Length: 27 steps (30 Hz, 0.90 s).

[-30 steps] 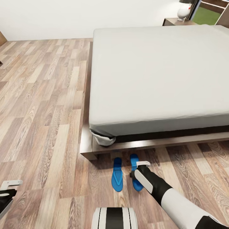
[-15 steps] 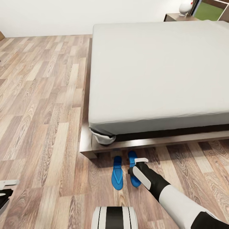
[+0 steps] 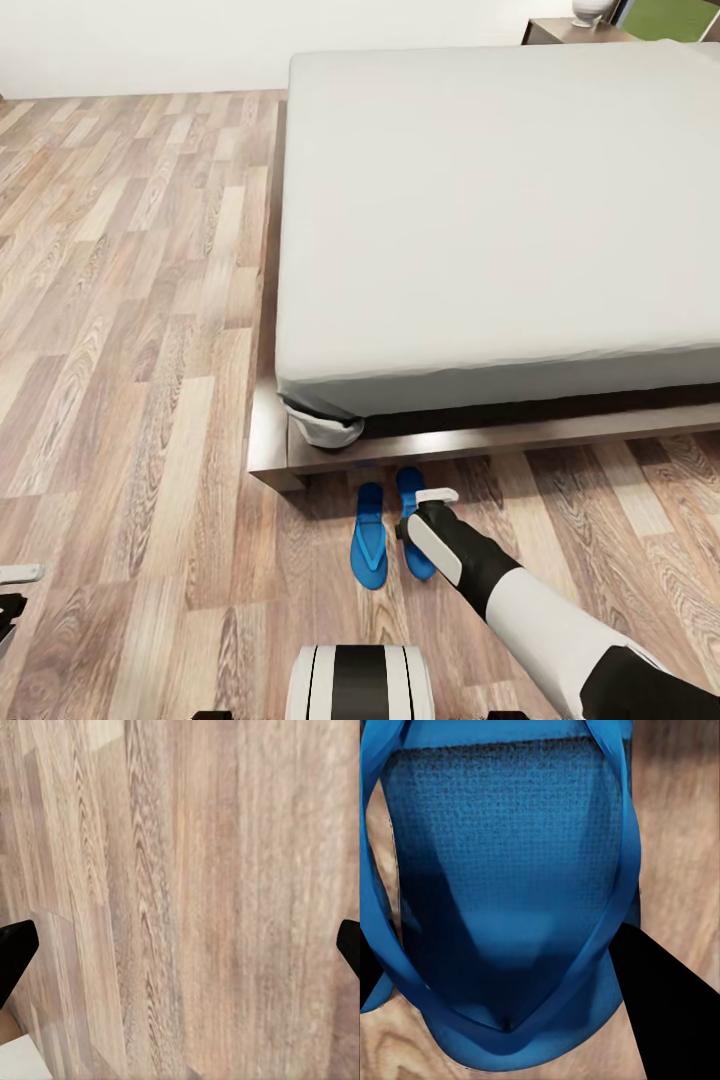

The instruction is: In the bedroom, move the book from the bed onto either nightstand, and place the two sandals side by side next to the bed.

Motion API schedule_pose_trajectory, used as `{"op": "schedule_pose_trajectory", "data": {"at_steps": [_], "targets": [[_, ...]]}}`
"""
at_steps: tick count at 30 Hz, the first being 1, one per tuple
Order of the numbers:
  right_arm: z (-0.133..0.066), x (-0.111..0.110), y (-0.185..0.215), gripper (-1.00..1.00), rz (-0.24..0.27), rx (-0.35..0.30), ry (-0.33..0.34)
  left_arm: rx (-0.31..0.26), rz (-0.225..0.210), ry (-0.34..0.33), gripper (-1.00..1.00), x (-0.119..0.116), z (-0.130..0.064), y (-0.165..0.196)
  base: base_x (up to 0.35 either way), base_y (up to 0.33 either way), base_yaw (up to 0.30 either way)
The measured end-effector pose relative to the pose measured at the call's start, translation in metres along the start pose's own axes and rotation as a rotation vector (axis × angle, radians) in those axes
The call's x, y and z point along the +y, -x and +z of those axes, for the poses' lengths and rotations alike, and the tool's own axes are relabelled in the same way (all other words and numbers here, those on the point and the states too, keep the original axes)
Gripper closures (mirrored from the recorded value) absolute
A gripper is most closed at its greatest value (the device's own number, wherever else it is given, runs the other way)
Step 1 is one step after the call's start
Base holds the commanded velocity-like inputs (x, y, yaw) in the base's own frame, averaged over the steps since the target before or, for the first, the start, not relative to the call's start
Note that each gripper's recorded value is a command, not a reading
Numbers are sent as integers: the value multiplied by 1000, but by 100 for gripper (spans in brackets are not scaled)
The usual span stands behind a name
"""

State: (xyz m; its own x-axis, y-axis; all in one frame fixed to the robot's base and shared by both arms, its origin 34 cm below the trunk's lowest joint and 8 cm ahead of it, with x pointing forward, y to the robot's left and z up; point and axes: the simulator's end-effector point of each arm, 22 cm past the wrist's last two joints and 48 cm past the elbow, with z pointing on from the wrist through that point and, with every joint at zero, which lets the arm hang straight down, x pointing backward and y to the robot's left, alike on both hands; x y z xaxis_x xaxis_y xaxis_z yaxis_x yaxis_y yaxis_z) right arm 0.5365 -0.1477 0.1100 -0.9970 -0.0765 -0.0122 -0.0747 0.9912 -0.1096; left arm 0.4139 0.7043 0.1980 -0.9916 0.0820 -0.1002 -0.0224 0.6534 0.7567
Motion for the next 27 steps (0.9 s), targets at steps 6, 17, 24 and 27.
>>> {"op": "schedule_pose_trajectory", "data": {"at_steps": [6, 17, 24, 27], "targets": [[1, 0, 2, 100, -9, -4, -6, 1, 4, 5, -100, 3, 2, -1, 0, 0, 0], [12, 1, 0, 100, -13, 10, -4, 17, 30, 23, -100, 11, 10, -9, 0, 0, 0], [12, 1, 1, 100, -12, 7, -4, 6, 37, 146, -100, 72, 17, -2, 0, 0, 0], [12, 1, 3, 100, -13, 6, -4, 3, 40, 216, -100, 97, 17, -1, 0, 0, 0]]}}
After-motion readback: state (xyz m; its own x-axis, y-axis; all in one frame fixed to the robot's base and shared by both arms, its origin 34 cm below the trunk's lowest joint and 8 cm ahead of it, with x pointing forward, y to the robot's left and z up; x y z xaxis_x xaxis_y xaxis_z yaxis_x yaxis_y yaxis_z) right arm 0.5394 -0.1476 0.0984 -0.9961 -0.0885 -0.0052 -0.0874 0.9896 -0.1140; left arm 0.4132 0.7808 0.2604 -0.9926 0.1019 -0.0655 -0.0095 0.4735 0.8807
